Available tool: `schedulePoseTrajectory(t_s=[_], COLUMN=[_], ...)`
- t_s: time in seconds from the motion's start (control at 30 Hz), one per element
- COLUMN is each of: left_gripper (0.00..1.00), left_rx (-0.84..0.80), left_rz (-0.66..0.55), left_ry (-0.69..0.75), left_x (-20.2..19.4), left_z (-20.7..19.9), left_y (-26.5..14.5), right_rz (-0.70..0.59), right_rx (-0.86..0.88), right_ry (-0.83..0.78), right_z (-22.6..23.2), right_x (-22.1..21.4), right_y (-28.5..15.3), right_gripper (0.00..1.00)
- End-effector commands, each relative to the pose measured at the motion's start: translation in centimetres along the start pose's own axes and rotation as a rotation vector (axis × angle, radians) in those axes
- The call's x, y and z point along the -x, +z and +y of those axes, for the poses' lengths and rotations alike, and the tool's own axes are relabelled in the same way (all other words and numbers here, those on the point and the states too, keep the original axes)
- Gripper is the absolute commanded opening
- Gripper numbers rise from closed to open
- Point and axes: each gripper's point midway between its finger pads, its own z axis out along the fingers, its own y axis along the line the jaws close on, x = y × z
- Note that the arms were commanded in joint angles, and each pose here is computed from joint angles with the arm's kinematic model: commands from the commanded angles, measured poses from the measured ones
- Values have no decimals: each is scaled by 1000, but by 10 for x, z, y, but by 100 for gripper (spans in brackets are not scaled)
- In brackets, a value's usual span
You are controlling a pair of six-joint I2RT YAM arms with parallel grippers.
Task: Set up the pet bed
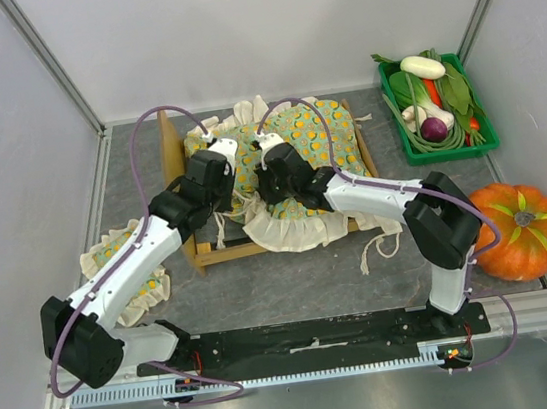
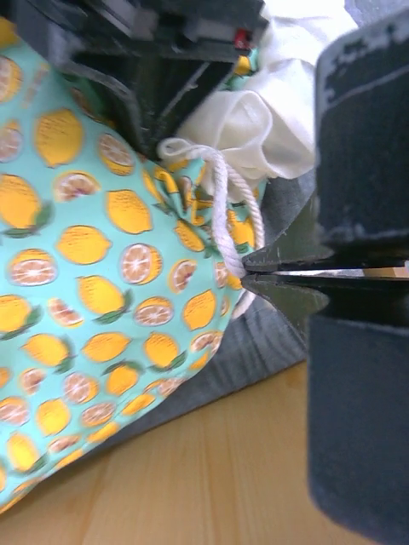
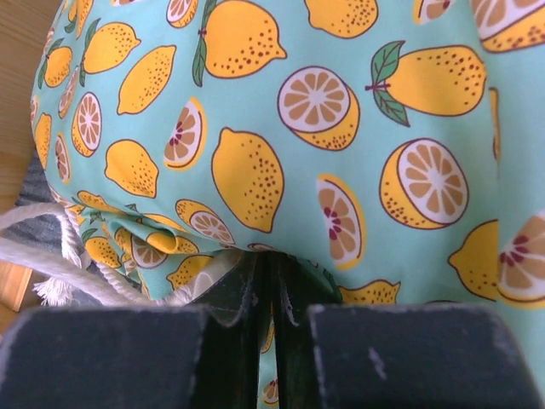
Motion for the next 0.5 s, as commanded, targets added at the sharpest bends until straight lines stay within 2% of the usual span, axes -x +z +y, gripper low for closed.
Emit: schedulePoseTrajectory(t_s=[0.0, 0.1, 0.23, 0.3, 0.4, 0.47], left_gripper=[2, 2, 2, 2, 2, 2], left_rx=[66, 123, 119, 117, 103, 99], left_rz=[-61, -33, -3, -10, -17, -18], left_ry=[116, 164, 174, 159, 151, 149], left_x=[33, 36, 30, 30, 28, 28], left_z=[17, 24, 21, 19, 16, 15], left_y=[-12, 0, 11, 14, 17, 19], right_rz=[-24, -22, -44, -86, -129, -195], right_rx=[6, -2, 17, 38, 105, 211], right_ry=[-16, -15, -7, 12, 96, 210], right_z=[-4, -5, -2, 3, 16, 38], right_x=[12, 10, 18, 30, 39, 52], right_y=[-16, -19, -35, -53, -77, -96], right_gripper=[13, 17, 32, 37, 48, 50])
